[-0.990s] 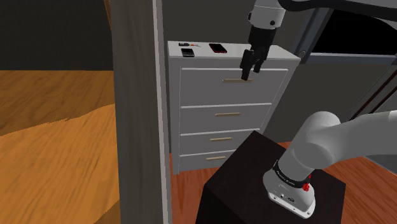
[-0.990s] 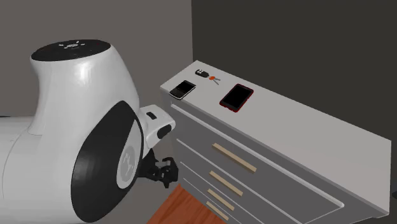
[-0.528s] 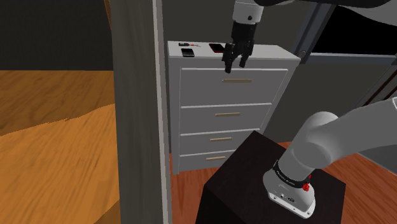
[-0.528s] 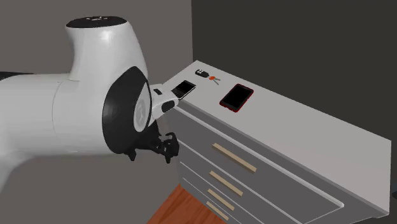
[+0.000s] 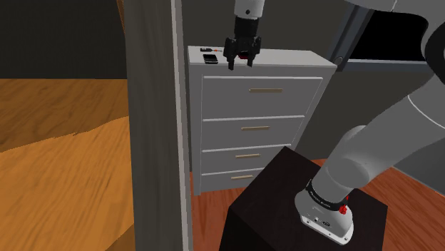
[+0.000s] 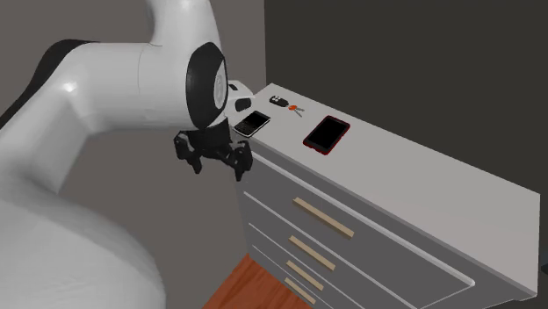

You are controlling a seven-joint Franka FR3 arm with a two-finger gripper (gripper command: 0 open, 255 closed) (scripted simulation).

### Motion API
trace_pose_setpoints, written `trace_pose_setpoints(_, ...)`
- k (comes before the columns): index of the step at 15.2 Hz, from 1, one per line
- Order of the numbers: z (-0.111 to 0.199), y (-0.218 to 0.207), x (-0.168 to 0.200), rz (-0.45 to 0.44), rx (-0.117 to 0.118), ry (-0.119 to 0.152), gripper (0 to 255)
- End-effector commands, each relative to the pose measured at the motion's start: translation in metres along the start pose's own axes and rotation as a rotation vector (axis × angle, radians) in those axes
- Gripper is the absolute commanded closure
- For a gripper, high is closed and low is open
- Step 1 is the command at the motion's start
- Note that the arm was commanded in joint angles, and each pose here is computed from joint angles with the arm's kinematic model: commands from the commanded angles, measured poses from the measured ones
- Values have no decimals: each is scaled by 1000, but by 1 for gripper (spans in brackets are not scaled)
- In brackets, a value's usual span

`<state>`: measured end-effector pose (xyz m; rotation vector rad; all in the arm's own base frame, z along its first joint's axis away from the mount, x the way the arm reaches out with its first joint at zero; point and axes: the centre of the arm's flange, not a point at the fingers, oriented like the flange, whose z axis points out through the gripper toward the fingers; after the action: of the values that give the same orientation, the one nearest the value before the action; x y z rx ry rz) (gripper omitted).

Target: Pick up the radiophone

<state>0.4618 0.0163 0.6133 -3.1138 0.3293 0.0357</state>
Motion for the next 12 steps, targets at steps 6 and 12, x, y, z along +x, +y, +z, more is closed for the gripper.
trace_pose_setpoints(6, 0, -2, 91, 115, 13, 4, 0)
trace_pose_setpoints(12, -2, 4, 170, 212, 25, 7, 0)
